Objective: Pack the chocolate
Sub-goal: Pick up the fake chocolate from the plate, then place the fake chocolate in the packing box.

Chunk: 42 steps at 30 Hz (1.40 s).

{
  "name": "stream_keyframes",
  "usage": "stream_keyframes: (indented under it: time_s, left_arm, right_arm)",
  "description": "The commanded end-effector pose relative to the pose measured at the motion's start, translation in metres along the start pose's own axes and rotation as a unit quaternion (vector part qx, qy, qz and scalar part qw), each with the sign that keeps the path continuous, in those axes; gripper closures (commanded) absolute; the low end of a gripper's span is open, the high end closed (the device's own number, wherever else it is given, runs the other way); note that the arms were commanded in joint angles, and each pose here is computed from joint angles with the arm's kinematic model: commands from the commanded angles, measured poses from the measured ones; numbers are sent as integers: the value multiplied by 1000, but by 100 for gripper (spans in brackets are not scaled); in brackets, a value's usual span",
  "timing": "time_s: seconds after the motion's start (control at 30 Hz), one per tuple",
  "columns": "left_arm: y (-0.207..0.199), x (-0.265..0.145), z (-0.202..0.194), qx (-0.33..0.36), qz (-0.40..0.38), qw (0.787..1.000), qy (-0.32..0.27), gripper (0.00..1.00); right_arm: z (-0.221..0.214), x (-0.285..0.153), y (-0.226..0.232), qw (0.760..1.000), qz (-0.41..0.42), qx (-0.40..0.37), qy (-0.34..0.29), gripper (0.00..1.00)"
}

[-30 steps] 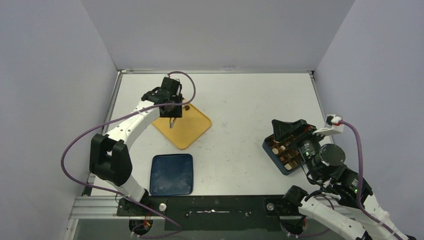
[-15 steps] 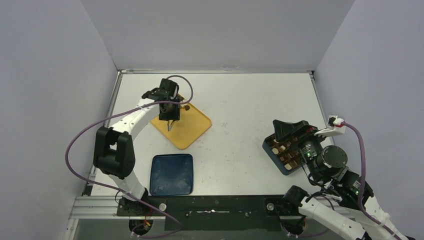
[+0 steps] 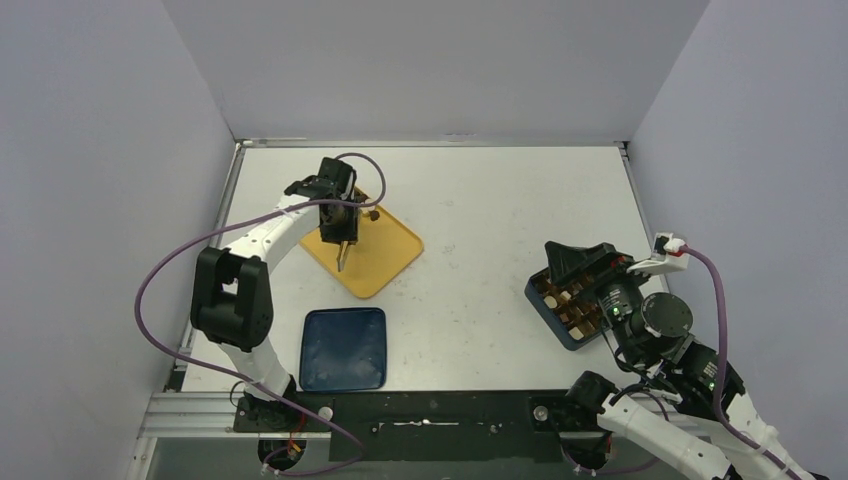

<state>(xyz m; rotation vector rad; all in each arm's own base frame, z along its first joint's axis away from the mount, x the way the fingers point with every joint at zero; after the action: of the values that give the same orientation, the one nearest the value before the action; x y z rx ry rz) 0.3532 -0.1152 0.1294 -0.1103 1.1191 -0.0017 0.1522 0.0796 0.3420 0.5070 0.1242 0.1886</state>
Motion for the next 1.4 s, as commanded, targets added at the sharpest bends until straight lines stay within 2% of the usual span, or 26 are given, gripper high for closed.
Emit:
stream_keyframes:
  time_s: [0.0,0.17,0.37,0.63,1.03,1.37]
  left_arm:
    - [-6,-34,26,-13,-23,998,-59,72]
    - [-13,-53,24,-19,-53,996,-76,74]
    - [-43,-80,21,-7,-139,986,-97,75]
    - [-117,-120,7,30,-246,960,-133,75]
    - [-254,-137,-72,136,-377,911,-102,75]
    - [-329,-153,-138,193,-458,865,-68,74]
  right_arm:
    - [9,-4,1,1000,9,5,-18,0]
    - [8,-4,0,1000,6,3,-15,0]
    - [11,-4,1,1000,6,2,-16,0]
    - [14,-5,2,1000,4,2,-14,0]
    - [22,-9,3,1000,1,5,-17,0]
    - [20,-7,5,1000,0,12,-13,0]
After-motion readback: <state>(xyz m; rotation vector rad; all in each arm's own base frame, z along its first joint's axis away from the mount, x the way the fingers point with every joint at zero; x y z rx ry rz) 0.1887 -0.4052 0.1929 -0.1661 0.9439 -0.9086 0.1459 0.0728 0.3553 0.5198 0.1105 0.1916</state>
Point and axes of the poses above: each gripper's point midway between its finger pads, its own x axis out along the fingers, its own y axis along the line the jaws close on, z = x × y, the point moved 4 cm from there along -x, back along the fingers, and after that the axes turned 4 degrees about -x, right-handed, at the moved point
